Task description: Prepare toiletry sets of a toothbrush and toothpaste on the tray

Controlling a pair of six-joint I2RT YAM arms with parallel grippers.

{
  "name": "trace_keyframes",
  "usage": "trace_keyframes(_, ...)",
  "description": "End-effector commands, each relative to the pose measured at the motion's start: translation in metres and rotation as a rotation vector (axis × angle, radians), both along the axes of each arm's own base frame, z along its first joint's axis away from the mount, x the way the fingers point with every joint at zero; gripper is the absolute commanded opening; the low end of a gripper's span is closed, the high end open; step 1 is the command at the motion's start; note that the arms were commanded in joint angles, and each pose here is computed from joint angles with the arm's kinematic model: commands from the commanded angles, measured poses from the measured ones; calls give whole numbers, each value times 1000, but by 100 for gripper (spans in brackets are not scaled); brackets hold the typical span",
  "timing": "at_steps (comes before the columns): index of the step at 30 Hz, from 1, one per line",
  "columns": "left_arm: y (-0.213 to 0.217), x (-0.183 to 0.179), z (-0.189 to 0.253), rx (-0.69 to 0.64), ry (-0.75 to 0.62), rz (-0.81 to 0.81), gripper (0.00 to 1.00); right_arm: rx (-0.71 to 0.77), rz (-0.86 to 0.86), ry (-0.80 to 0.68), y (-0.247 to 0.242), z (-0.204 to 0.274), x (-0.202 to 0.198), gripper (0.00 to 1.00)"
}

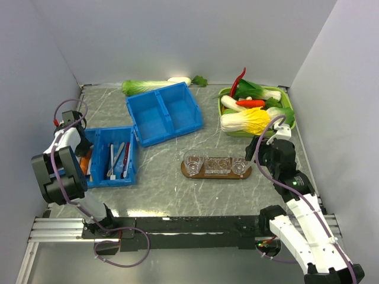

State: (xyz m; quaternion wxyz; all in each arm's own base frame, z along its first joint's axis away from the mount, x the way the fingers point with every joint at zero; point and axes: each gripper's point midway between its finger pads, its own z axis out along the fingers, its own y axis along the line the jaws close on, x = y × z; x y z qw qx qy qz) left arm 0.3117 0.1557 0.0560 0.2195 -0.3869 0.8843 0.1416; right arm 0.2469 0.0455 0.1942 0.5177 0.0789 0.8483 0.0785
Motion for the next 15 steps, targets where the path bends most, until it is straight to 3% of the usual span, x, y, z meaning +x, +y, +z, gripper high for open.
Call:
trace_keyframes(1, -1, -24, 2, 19, 29, 30, 1, 0, -7, -69, -1, 21, 5, 83)
trace_keyframes(8, 19, -31, 89, 219, -237, 130, 1, 1, -7, -75, -1, 22, 4, 83)
trace_keyframes(15, 15, -33, 112, 235, -341, 123, 1, -5, -12, -68, -3, 20, 3, 83)
